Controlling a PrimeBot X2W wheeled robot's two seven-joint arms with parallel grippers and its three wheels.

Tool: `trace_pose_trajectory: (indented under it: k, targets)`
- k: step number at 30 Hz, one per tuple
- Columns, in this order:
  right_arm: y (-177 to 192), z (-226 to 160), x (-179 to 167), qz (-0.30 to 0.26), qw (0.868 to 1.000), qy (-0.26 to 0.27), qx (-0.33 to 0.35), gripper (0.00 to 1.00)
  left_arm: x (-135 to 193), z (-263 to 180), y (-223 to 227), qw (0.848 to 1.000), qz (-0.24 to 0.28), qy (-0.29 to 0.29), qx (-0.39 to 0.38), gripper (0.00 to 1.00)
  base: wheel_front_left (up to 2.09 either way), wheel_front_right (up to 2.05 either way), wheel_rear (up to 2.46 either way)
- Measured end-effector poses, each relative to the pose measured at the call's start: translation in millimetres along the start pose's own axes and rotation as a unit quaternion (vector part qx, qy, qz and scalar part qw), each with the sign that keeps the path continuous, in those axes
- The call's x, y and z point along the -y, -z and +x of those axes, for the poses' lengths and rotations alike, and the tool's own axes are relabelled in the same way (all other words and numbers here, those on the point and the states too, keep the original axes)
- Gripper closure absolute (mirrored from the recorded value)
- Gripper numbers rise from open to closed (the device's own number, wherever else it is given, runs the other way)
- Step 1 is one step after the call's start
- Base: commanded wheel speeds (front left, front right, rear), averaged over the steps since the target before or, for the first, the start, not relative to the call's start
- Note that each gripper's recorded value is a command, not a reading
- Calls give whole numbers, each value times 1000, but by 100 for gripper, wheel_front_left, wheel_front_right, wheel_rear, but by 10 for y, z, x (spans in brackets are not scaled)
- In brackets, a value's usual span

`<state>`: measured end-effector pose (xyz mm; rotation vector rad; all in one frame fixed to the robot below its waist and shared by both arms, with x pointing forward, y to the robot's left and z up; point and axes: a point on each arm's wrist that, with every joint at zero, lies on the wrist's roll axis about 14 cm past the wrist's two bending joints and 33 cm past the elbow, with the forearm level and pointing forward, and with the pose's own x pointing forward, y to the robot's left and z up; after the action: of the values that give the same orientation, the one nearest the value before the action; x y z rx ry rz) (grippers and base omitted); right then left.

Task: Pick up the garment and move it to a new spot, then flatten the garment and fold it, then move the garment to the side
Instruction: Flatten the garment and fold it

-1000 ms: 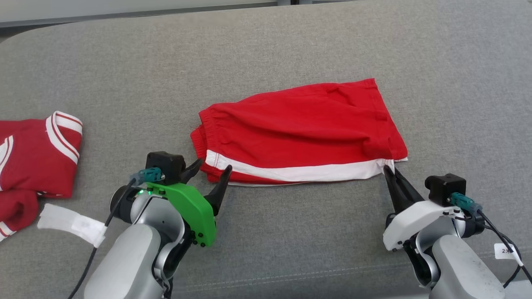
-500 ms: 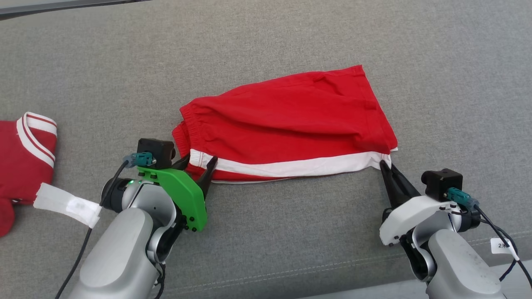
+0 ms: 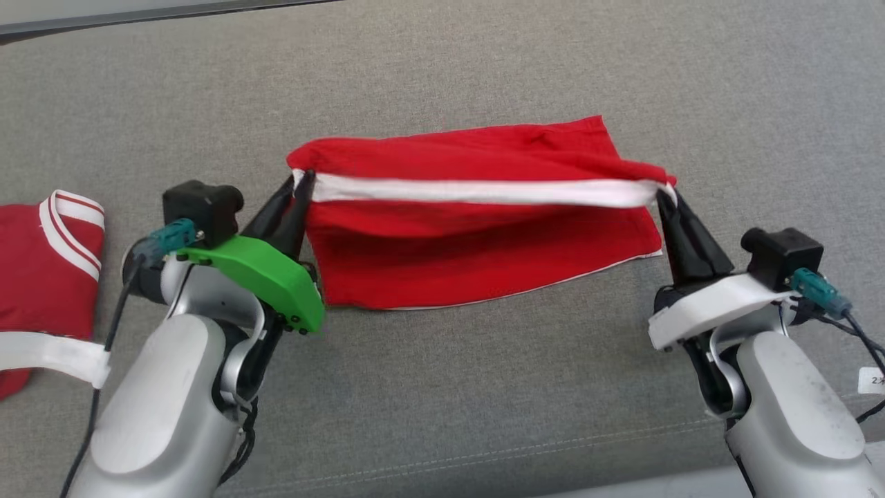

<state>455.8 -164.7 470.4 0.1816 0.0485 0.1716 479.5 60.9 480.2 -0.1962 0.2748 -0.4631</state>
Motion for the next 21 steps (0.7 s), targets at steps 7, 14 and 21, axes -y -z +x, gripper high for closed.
trace_pose_trajectory:
  k: [7,14,21]
  targets:
    - [-870,143,-69,-38,993,-23,112,100,38,-131,-795,994,29,-2,105,100,0,0,0]
    - [-1906,197,-324,-95,968,-60,225,100,157,-337,-1610,981,85,8,175,100,0,0,0]
    - [-2462,57,-555,-123,947,-82,285,100,270,-527,-1943,974,105,9,200,100,0,0,0]
